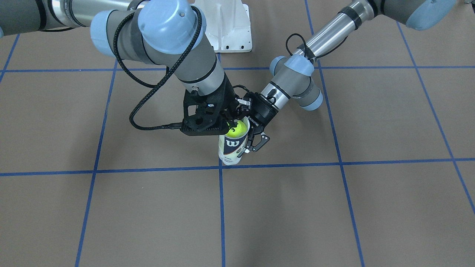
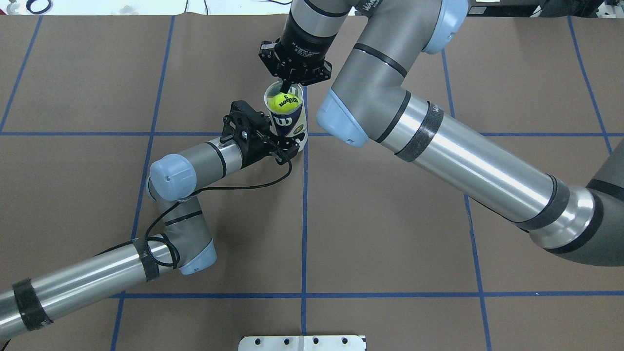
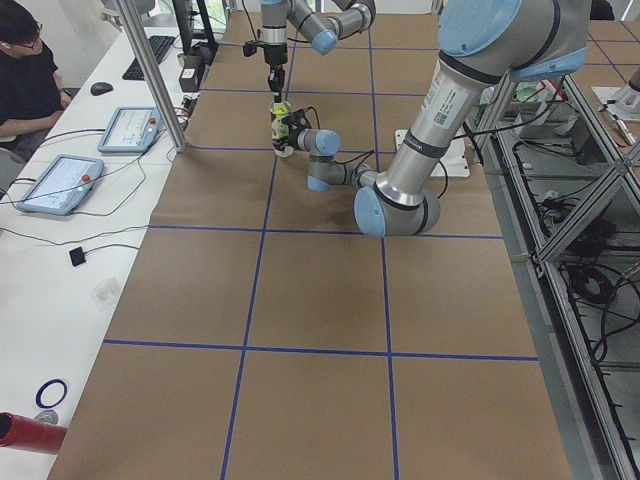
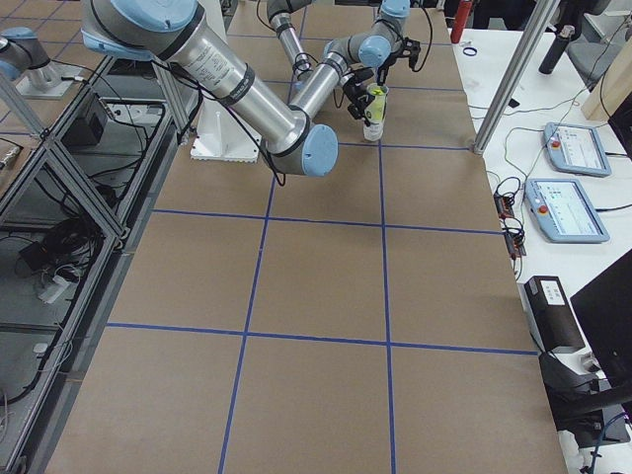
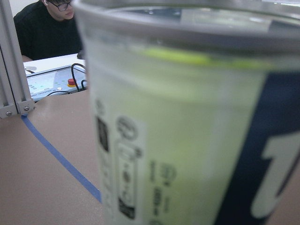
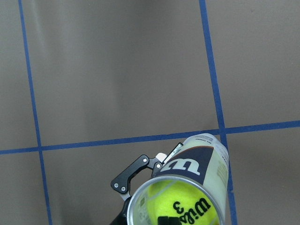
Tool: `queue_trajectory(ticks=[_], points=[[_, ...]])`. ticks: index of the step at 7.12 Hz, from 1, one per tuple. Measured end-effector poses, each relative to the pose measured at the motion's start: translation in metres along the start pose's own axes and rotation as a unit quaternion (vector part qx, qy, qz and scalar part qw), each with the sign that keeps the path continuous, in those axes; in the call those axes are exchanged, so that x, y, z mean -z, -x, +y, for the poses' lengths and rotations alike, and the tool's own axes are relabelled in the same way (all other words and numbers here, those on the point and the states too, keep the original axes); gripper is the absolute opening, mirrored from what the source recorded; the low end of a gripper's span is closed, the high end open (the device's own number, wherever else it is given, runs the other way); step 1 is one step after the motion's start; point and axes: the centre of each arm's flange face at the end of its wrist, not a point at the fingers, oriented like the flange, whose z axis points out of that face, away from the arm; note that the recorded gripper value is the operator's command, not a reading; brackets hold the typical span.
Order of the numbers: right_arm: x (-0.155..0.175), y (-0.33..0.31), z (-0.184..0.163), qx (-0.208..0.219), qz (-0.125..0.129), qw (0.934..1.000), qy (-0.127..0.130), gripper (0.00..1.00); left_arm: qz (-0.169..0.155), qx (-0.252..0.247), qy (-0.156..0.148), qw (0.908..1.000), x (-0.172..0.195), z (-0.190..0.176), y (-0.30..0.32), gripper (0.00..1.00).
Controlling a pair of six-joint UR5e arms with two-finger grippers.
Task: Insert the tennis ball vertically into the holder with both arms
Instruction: 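Open the right gripper and raise it away from the can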
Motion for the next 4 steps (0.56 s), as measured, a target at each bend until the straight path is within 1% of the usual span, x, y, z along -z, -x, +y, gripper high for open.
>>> queue_trajectory(ticks=[3,4], points=[[0.024,-0.001,-0.009,0.009,-0.020,0.9997,-0.012,1.00,-0.002,-0.001,0.005,1.0000,0.000,0.007,0.003,0.82],[0.033,-0.004,-0.015,0.006,-0.025,0.9996,-0.012,1.00,-0.003,-0.001,0.007,1.0000,0.000,0.008,0.003,0.93]])
